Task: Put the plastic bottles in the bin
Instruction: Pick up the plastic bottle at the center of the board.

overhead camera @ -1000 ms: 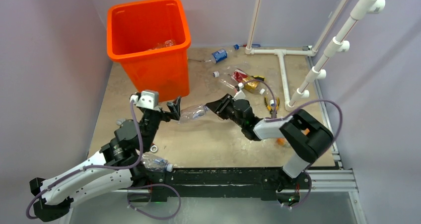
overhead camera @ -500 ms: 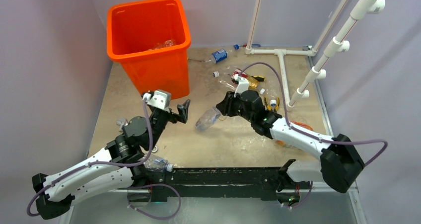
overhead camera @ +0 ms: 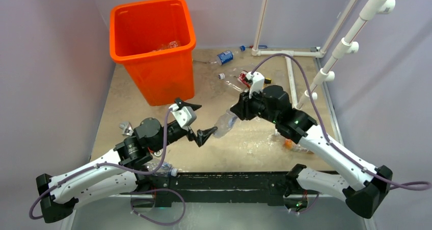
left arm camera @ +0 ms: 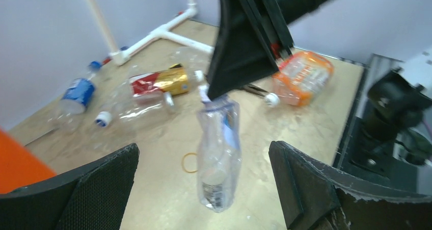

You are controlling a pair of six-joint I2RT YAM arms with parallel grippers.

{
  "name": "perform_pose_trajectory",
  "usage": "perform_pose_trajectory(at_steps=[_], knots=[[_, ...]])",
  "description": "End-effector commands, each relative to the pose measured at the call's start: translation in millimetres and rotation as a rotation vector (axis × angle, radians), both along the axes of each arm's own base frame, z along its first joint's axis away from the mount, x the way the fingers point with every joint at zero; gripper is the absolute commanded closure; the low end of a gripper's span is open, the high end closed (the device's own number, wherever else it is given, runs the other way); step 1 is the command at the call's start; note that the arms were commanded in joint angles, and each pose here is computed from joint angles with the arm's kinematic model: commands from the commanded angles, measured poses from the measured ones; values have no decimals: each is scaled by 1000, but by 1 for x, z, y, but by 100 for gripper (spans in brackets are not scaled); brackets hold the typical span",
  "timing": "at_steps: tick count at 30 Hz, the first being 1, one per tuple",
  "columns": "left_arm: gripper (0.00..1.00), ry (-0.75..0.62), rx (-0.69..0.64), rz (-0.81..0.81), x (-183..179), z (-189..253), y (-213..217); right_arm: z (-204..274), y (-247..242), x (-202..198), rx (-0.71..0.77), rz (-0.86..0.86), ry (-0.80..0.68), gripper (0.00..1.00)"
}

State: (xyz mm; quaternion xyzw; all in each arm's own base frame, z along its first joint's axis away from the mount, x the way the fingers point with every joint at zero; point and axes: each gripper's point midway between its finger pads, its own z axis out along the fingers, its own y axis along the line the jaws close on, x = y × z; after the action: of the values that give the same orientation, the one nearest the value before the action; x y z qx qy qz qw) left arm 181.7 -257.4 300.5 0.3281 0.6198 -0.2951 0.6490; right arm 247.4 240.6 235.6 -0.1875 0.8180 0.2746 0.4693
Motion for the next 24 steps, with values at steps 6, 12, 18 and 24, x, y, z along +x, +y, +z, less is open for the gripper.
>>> perform_pose_trajectory(at_steps=[6,12,18,24], knots=[[1,-33,51,-354,-48,-2,-35,78,10,-48,54,277,-108,100],[1,-13,85,-350,-43,-12,-39,92,22,-57,83,318,-142,100],[1,15,119,-331,-37,-23,-43,111,40,-70,158,383,-196,100],[5,33,134,-329,-34,-28,-48,124,47,-79,217,433,-230,100]])
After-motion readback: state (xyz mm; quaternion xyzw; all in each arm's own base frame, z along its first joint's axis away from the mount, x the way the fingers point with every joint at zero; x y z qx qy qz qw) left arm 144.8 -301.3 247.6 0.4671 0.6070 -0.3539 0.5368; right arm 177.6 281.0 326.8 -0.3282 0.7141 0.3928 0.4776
